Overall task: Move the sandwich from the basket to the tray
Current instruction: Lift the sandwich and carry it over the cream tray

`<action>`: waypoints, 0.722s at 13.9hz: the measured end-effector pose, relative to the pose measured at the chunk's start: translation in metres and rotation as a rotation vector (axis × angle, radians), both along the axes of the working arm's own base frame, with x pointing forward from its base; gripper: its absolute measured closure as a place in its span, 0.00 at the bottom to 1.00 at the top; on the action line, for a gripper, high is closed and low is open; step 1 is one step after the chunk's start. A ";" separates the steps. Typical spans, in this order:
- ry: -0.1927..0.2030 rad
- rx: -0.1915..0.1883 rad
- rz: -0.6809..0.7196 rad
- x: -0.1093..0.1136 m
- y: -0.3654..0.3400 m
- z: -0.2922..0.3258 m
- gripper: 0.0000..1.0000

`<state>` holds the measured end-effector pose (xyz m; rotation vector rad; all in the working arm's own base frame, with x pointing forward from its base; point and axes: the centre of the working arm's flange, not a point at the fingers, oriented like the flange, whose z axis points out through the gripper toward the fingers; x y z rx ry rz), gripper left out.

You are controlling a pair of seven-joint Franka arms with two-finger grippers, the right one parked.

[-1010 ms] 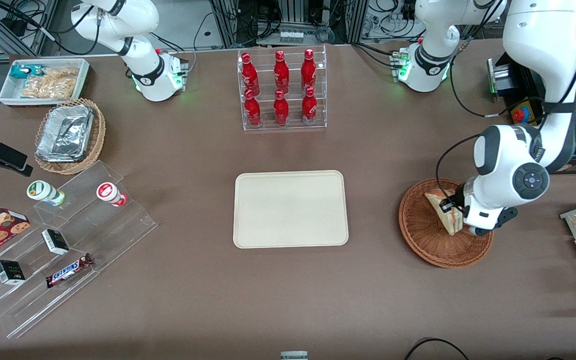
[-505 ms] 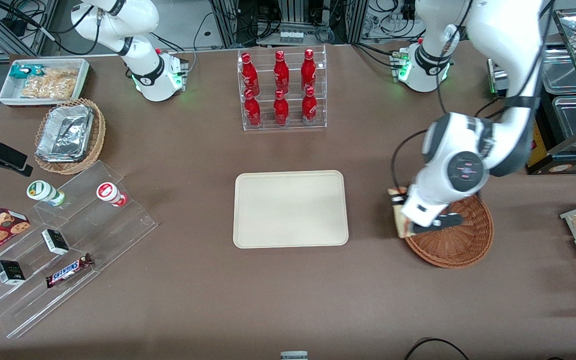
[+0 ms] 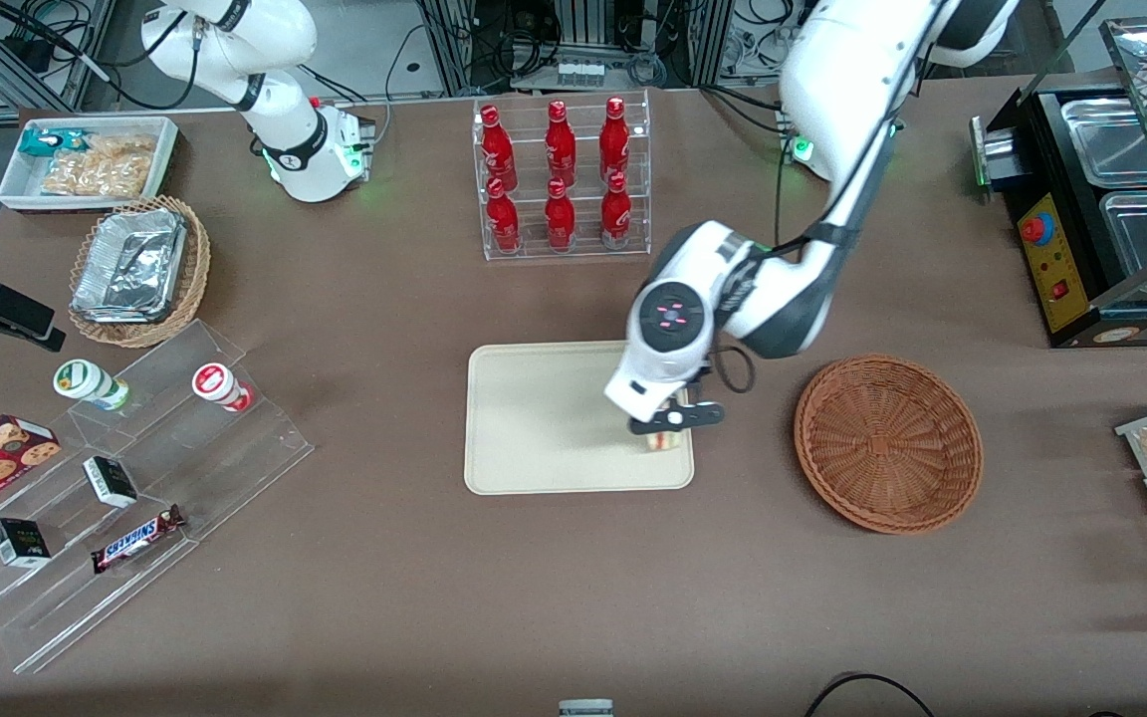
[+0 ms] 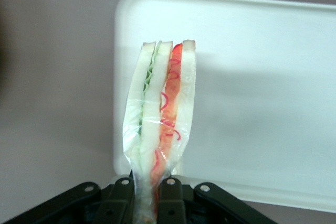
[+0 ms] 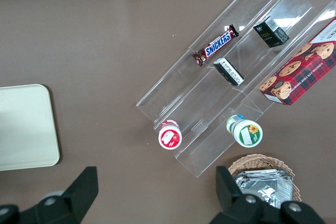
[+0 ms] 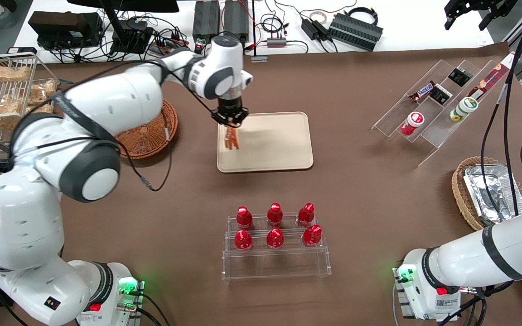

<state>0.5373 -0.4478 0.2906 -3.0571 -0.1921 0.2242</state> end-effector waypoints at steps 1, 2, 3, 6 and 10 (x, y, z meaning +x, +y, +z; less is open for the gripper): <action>-0.010 -0.006 0.000 -0.005 -0.021 -0.008 0.86; -0.026 -0.019 -0.003 -0.009 -0.038 -0.016 0.86; -0.043 -0.034 -0.003 -0.012 -0.050 -0.023 0.86; -0.062 -0.052 -0.001 -0.018 -0.066 -0.042 0.86; -0.056 -0.046 0.001 -0.017 -0.065 -0.057 0.83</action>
